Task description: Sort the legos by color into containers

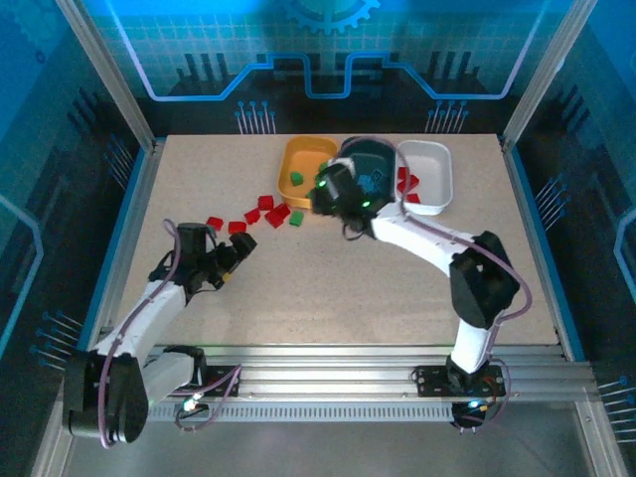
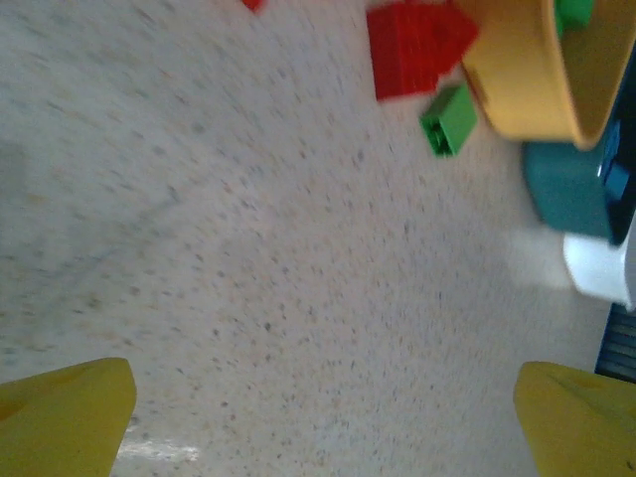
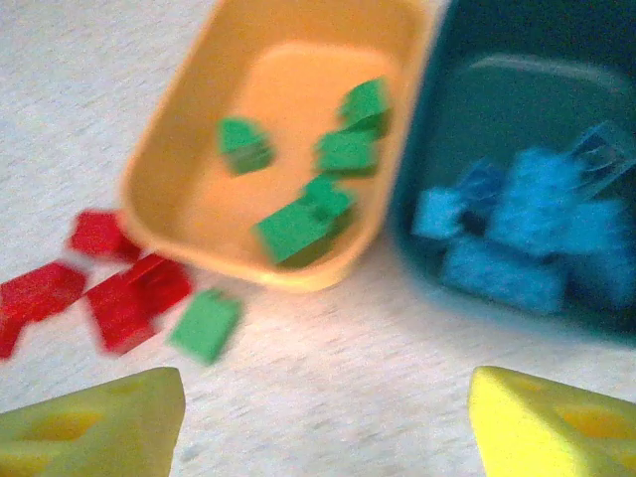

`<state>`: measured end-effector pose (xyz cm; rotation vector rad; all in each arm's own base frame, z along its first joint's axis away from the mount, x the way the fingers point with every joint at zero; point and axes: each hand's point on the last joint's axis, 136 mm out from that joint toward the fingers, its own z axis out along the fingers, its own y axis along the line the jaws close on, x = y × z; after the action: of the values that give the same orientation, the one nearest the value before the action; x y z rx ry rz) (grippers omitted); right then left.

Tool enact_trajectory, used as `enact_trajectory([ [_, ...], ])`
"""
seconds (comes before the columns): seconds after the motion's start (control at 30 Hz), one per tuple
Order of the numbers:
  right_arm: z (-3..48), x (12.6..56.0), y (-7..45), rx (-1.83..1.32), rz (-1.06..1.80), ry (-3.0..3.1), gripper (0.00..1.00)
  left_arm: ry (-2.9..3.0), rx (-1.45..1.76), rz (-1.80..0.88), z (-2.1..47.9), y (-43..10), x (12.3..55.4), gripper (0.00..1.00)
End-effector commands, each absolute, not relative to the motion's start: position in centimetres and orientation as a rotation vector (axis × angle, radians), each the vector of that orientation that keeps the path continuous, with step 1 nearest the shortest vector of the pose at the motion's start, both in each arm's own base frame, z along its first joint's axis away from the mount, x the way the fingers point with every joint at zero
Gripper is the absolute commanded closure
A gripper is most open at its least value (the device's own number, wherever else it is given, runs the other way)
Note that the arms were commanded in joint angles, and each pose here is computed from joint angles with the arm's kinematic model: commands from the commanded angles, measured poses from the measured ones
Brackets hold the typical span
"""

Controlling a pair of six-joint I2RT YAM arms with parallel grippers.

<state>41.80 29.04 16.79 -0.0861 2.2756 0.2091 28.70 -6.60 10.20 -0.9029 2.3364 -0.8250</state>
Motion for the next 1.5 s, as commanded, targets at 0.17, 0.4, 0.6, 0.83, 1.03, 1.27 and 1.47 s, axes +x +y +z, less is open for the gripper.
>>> enact_trajectory([
  [0.17, 9.7, 42.7, 34.5, 0.069, 0.141, 2.382, 0.22, 2.341, -0.957, -0.780, 9.8, -5.4, 26.3, 0.01],
  [0.4, 7.6, 44.8, 35.5, 0.091, 0.036, 2.413, 0.22, 2.330, -0.960, -0.799, 9.7, -5.4, 25.7, 0.01],
  [0.6, 4.5, 45.5, 36.3, 0.059, 0.009, 2.485, 0.24, 2.314, -0.959, -0.806, 9.9, -5.2, 25.8, 0.01],
  [0.83, 2.7, 45.7, 36.2, 0.067, 0.008, 2.520, 0.27, 2.313, -0.958, -0.807, 9.9, -5.1, 25.9, 0.01],
  [1.03, 1.4, 46.1, 35.8, 0.068, -0.006, 2.550, 0.33, 2.309, -0.958, -0.807, 9.9, -5.1, 26.0, 0.01],
  [1.27, 1.2, 46.6, 36.1, 0.027, 0.007, 2.536, 0.57, 2.311, -0.966, -0.809, 9.7, -5.1, 26.1, 0.01],
  [1.47, 3.5, 45.4, 37.3, -0.059, 0.067, 2.474, 0.67, 2.317, -0.966, -0.807, 9.6, -5.1, 26.2, 0.01],
])
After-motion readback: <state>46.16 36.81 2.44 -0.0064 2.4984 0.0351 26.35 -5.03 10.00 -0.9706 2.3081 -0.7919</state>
